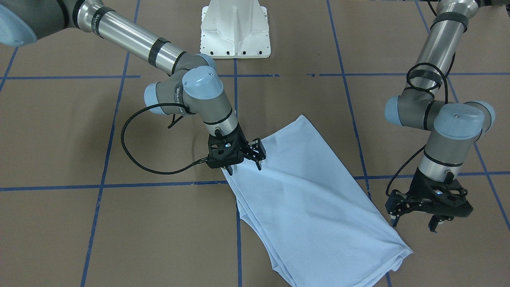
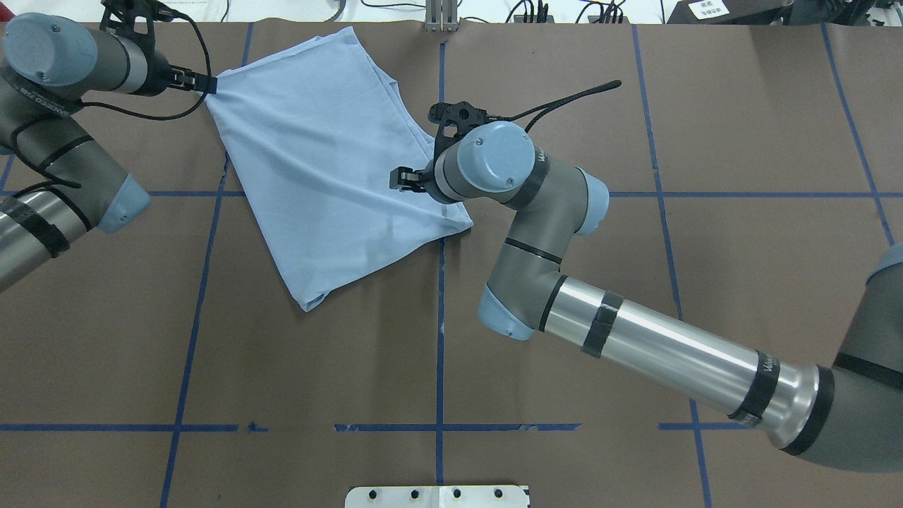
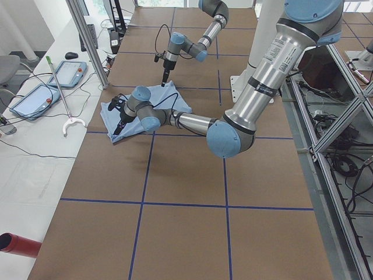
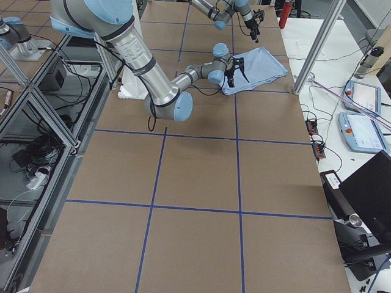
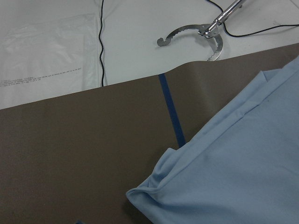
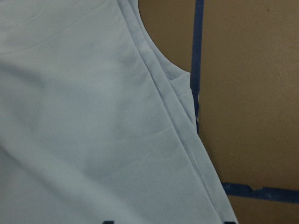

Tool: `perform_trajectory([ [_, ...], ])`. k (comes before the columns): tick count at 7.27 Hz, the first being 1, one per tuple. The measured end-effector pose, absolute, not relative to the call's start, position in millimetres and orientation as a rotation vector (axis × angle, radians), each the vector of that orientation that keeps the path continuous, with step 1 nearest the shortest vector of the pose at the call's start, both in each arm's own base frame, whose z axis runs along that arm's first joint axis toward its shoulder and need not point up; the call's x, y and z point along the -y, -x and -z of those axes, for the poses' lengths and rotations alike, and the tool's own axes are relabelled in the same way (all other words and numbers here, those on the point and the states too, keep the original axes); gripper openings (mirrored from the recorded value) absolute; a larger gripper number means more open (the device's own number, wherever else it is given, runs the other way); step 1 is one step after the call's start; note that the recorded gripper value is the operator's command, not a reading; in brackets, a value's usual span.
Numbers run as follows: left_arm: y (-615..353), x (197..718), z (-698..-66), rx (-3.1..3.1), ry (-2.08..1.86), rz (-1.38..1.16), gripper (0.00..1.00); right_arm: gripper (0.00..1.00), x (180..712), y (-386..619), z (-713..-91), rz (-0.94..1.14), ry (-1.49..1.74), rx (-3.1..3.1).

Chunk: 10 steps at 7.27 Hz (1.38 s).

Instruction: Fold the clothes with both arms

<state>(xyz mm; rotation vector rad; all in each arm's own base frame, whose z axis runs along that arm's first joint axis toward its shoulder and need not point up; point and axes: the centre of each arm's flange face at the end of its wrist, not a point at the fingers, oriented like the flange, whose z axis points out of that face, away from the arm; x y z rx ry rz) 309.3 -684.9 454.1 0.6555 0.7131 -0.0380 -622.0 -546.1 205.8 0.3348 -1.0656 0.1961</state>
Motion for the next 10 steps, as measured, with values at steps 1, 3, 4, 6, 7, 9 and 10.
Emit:
perform_trajectory([
  [1,-309,685,-455,-0.713,-0.654,0.039,1.0,0.89,560,629,-204,-0.208,-0.331,1.041],
  [3,-309,683,-459,-0.71,-0.649,0.038,1.0,0.8,579,641,-209,-0.166,-0.349,0.977],
  [4,-309,682,-460,-0.709,-0.648,0.038,1.0,0.77,583,643,-214,-0.142,-0.354,0.948],
  [6,-309,682,-461,-0.708,-0.647,0.038,1.0,0.7,584,646,-219,-0.117,-0.358,0.918],
  [7,-308,682,-461,-0.708,-0.647,0.038,1.0,0.7,583,647,-219,-0.109,-0.361,0.912],
  [9,-308,682,-462,-0.707,-0.647,0.039,1.0,0.55,583,647,-221,-0.089,-0.372,0.896],
  [10,-308,682,-462,-0.707,-0.646,0.039,1.0,0.17,584,647,-221,-0.086,-0.378,0.89],
])
